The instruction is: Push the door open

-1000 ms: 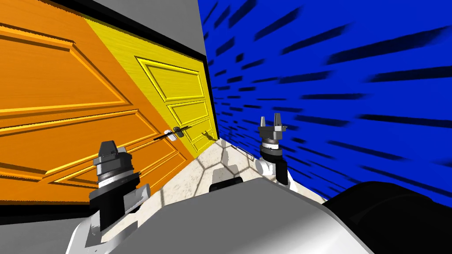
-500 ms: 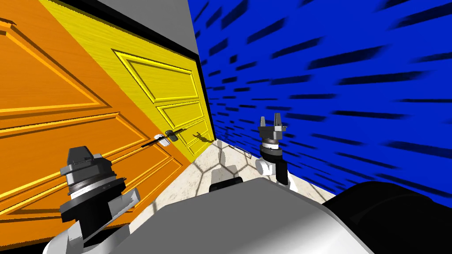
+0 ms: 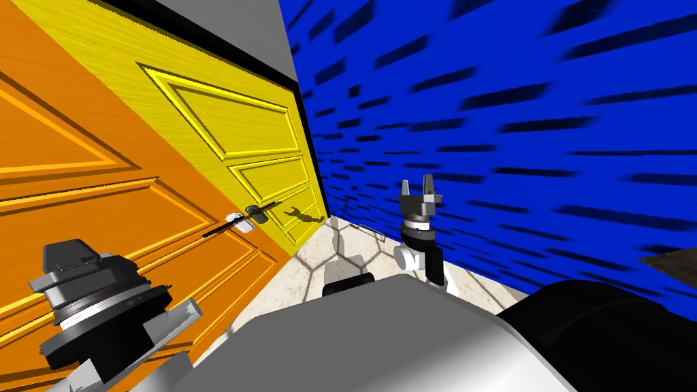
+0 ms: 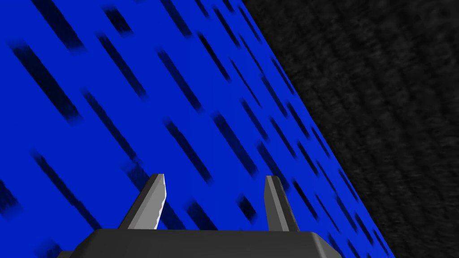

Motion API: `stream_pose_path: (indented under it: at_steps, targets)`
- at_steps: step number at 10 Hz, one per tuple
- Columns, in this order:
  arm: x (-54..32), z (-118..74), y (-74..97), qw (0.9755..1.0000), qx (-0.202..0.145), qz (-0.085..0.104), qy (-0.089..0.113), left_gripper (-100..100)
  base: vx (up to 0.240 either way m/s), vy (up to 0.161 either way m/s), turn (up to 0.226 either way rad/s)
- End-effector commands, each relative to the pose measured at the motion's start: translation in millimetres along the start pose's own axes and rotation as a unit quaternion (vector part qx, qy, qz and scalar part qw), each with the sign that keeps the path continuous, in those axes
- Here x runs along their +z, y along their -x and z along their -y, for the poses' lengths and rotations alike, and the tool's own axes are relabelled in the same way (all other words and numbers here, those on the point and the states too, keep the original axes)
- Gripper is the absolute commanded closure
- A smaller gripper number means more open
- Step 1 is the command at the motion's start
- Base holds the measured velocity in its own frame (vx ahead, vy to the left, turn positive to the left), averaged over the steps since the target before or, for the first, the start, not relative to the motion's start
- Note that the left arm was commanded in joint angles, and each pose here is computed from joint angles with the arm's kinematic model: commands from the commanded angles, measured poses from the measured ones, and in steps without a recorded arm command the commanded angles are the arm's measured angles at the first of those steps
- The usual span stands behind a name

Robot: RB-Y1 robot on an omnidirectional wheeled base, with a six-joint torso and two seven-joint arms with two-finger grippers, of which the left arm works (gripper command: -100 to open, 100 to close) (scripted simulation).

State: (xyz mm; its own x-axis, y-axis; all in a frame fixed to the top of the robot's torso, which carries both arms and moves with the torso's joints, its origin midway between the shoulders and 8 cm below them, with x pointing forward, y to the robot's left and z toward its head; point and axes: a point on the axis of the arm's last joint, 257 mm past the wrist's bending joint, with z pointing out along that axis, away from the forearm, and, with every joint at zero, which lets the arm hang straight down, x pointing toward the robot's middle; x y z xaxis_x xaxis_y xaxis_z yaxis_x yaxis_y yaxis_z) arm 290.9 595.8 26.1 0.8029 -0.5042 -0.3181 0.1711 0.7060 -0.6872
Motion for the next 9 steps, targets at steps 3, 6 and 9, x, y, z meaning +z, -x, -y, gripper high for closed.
stream_pose_path:
  at_steps: [3, 6, 9]
  targets:
    - [-1.9, -23.5, 43.0, 0.9984, 0.022, 0.044, 0.026, -100, 0.01, 0.082, -0.226]
    - [-8.0, -44.1, 75.6, 0.9948, 0.036, 0.081, 0.051, -100, -0.007, 0.095, -0.212]
    - [-18.8, -64.7, 108.0, 0.9889, 0.046, 0.118, 0.077, -100, 0.002, 0.096, -0.207]
